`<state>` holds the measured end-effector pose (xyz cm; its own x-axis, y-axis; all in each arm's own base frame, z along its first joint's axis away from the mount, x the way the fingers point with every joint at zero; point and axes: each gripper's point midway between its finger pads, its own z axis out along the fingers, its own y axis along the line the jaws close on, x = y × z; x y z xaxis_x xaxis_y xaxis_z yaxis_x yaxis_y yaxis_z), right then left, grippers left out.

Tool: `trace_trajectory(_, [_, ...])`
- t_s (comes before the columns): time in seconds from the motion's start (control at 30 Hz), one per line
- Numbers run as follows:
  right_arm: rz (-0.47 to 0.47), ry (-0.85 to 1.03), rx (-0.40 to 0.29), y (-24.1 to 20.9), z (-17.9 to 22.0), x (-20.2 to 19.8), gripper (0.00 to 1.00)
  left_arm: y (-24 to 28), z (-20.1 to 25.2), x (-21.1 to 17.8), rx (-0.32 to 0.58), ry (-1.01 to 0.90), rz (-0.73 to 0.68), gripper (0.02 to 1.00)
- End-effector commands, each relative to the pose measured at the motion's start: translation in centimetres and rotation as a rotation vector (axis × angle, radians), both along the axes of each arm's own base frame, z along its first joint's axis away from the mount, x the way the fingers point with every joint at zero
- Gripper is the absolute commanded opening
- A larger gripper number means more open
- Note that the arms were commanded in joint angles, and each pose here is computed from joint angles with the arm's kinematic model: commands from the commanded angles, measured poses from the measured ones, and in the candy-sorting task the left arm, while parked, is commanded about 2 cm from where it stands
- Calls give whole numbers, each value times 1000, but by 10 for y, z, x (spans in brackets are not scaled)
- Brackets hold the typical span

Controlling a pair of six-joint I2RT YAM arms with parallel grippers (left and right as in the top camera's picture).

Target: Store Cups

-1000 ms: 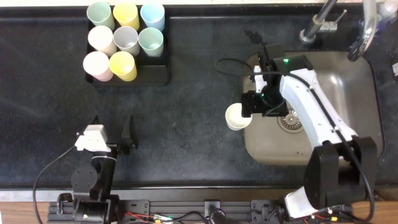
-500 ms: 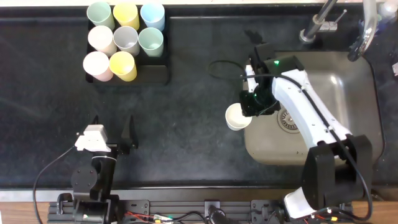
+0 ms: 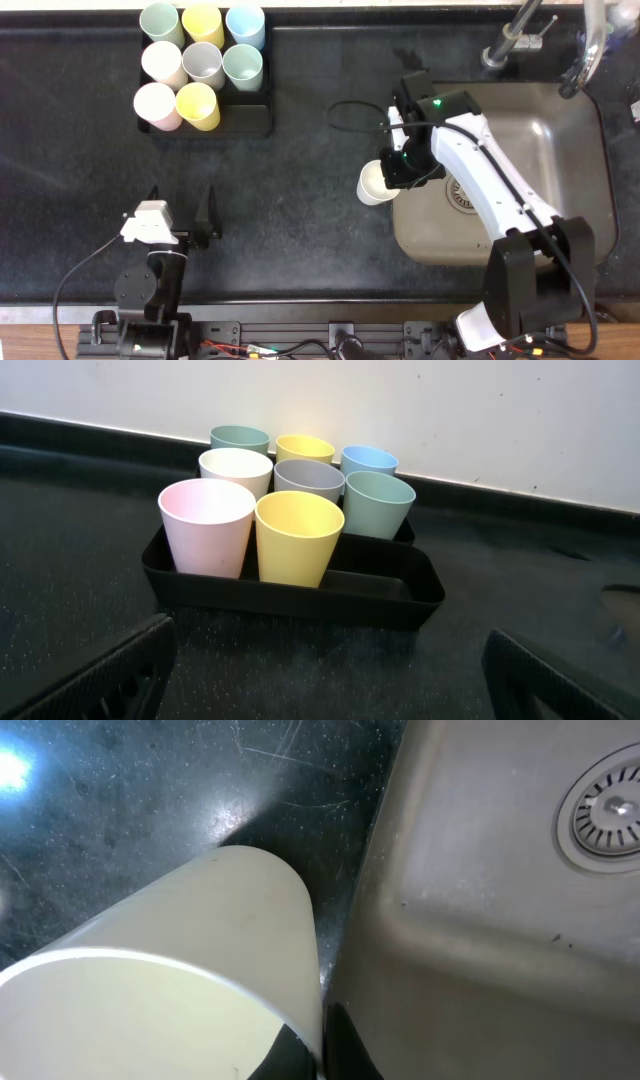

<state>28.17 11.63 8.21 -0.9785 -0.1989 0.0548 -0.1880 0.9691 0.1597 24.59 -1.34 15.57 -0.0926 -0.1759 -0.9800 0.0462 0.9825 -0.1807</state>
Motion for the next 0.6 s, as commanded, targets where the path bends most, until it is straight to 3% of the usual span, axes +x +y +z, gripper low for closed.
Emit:
trace_trajectory(0.03, [30,-44,37,16,14,7,42,1,0,0,-7,-3,4,1000])
trace_trajectory(0.27, [102,-251,109,52,90,35,42,1,0,0,-7,-3,4,998])
trace_trajectory(0.47, [81,-550,256,90,200,77,40,1,0,0,-7,-3,4,1000])
trace_trajectory(0.6, [51,-671,369,120,249,92,42,1,0,0,-7,-3,4,1000])
